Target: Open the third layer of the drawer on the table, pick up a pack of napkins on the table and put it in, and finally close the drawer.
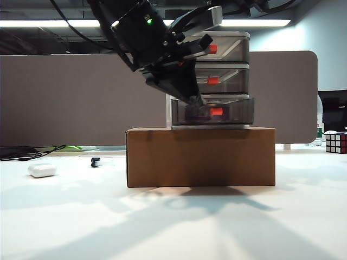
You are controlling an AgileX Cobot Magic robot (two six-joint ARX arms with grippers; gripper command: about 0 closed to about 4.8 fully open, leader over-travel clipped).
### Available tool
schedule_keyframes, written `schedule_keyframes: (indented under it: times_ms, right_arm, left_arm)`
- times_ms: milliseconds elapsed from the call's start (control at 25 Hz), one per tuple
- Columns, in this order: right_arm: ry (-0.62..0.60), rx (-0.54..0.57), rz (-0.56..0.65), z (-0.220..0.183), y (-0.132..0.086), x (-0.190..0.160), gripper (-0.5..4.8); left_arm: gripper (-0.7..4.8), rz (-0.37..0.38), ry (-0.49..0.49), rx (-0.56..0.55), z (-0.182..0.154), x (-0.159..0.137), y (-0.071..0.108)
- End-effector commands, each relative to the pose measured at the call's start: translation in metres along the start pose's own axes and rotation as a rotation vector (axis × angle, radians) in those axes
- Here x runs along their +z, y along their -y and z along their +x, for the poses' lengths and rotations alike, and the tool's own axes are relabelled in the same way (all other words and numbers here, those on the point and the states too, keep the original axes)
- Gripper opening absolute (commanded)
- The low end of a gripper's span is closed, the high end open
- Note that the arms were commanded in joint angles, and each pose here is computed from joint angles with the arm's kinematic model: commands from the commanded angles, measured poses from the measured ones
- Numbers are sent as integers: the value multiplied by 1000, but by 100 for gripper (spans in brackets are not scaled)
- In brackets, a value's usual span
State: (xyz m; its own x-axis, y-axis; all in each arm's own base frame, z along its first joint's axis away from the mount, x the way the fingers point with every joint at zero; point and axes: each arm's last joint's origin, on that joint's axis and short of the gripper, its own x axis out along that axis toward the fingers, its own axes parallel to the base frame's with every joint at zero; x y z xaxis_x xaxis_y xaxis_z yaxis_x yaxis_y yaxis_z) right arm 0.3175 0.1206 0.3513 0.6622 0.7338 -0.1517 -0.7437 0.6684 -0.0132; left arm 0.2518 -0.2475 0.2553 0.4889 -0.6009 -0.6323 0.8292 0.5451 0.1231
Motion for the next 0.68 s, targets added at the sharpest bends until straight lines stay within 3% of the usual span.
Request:
schedule_keyframes:
  times_ms: [40,360,681]
  right_arm:
    - [17,6,-16,-1,-1,4,-6]
    - [16,6,-16,-1,-1,4,-6]
    - [16,3,-16,-1,-1,4,-6]
  left_arm:
    - [-6,25,61,44,0,7,-3]
    - [-6,30,81,103,4,9,-5]
    - [-6,25,35,140,19,2,-4]
